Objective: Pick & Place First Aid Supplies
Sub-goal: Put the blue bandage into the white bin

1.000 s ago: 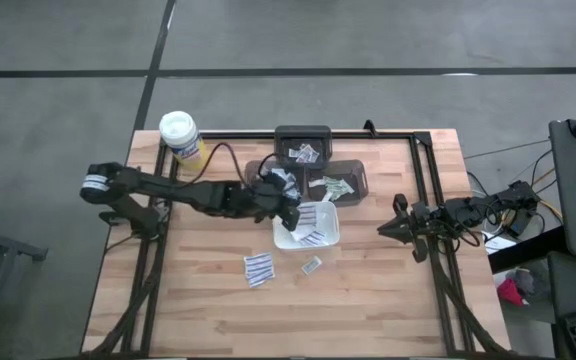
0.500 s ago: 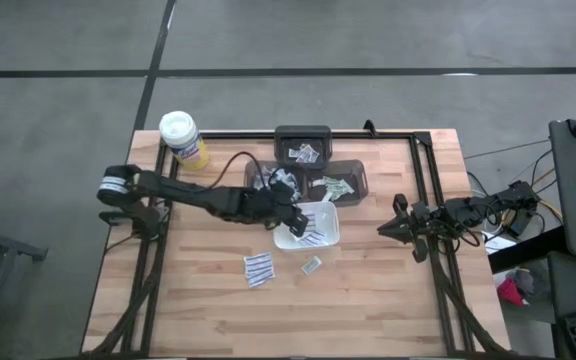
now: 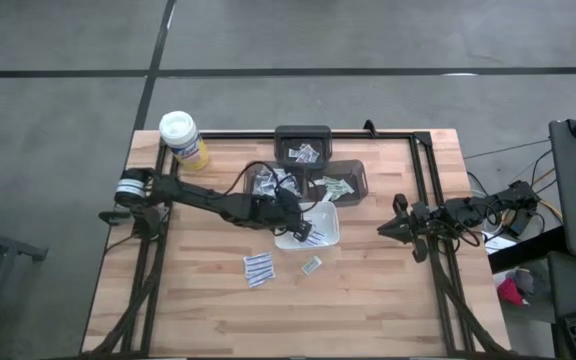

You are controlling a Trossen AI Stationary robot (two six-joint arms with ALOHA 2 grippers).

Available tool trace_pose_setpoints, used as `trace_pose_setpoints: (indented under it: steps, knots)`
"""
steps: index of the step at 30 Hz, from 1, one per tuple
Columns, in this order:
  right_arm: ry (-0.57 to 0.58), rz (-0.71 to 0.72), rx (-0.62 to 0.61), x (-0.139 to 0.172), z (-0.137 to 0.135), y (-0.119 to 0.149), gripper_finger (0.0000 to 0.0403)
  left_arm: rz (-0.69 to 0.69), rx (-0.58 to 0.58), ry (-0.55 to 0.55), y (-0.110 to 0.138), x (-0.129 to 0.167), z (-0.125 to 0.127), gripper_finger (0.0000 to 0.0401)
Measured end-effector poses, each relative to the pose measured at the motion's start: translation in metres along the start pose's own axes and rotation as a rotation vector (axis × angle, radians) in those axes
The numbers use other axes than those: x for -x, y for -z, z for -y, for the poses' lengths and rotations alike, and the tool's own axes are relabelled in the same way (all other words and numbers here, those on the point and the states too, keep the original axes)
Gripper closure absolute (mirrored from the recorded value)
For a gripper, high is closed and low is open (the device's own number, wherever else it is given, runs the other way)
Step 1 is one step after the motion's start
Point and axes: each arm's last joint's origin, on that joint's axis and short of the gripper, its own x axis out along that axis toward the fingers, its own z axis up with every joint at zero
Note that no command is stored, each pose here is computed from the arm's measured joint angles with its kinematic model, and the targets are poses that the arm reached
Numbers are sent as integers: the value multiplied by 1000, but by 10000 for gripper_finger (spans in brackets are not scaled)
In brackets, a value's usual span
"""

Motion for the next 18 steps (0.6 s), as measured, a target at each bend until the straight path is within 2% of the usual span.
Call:
trace_pose_setpoints:
  steps: [18]
  knots:
    - [0,-1,3,0,0,0,360,-9,-28,-18,2,-6,-3,401]
